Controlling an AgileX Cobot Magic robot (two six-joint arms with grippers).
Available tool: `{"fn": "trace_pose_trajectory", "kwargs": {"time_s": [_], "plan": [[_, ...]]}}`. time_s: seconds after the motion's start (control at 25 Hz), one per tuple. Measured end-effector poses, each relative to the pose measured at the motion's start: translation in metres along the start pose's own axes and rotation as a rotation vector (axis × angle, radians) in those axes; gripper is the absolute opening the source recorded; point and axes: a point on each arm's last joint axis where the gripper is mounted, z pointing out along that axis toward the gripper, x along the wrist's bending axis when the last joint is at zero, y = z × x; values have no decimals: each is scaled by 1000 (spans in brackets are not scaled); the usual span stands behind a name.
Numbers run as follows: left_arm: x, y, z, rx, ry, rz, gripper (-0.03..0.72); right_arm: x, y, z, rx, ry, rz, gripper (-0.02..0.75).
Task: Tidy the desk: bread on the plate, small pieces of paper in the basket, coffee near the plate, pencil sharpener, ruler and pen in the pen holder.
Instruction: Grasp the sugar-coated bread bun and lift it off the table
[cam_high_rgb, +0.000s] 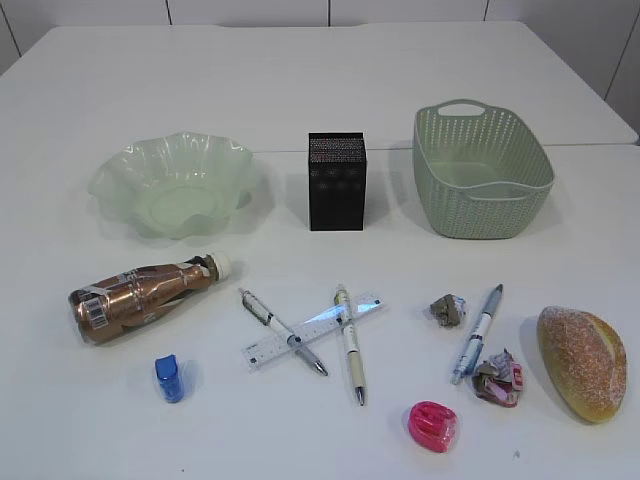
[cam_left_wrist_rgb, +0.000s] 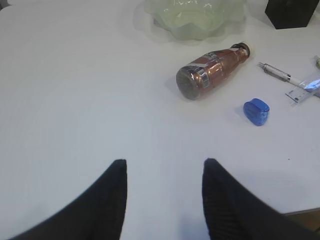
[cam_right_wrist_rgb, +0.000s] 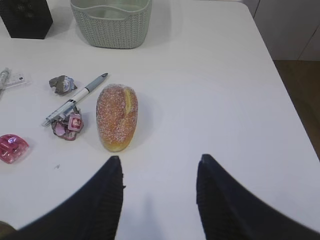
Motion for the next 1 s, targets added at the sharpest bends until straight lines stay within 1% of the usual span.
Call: {"fn": "trace_pose_trajectory", "kwargs": {"time_s": [0.68,0.8,0.92,1.0], "plan": [[0,1,-1,-7,-2,-1,341,0,0,0,0,0,0,386],[-1,10,-9,-77,-14,-6,341,0,3,-4,-15,7,5,386],[-3,20,-18,-155,-28,-11,341,-1,15,-16,-107,17,15,386],[-3,25,-23,-184,-34,-14,341,0,21,-22,-162,29,23,386]]}}
